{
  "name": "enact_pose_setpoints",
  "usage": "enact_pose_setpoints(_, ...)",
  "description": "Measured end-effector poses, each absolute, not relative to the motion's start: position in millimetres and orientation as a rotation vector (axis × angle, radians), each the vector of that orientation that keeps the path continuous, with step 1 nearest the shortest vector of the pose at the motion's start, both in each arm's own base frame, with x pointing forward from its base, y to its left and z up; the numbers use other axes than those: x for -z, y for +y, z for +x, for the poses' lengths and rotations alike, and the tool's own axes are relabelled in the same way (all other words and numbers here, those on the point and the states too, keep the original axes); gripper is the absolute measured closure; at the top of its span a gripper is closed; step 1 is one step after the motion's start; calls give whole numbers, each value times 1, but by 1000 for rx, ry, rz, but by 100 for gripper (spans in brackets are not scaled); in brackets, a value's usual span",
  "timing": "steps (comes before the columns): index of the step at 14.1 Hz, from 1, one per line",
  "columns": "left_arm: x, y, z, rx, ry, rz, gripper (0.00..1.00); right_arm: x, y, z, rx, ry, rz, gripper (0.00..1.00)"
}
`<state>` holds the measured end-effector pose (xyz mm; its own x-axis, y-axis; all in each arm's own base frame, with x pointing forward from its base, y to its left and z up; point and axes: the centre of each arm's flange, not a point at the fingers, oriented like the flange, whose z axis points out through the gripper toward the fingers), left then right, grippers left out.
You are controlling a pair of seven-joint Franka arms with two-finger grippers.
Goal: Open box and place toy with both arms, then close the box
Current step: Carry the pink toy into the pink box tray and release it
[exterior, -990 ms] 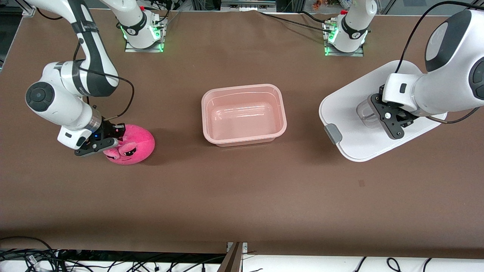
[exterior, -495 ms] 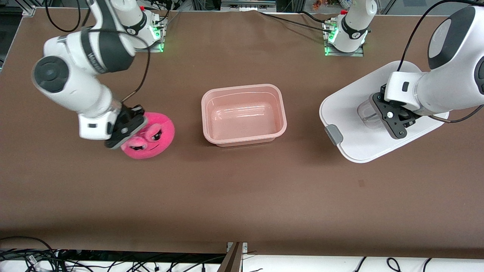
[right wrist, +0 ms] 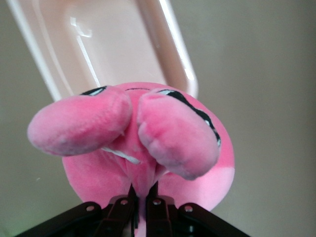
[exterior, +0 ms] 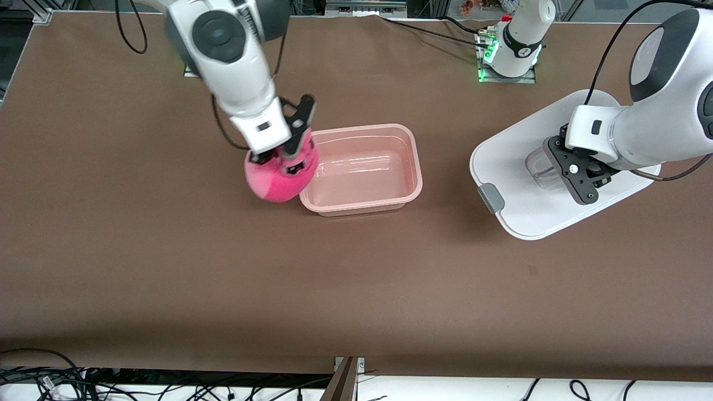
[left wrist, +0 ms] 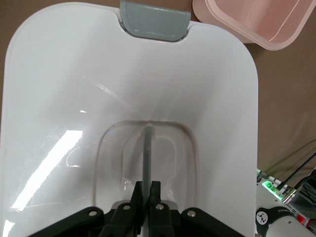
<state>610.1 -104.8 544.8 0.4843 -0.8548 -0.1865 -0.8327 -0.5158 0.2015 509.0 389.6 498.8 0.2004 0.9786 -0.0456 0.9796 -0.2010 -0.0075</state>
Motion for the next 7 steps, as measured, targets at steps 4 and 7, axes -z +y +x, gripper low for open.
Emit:
enact_pose_setpoints(4, -545, -105, 610, 404, -1502, 2633, 93, -463, 458, 469, 84, 2118, 2288, 93)
enact_pose_setpoints(7, -545, -106, 610, 404, -1503, 2632, 93, -434, 463, 480, 91, 2151, 2254, 93)
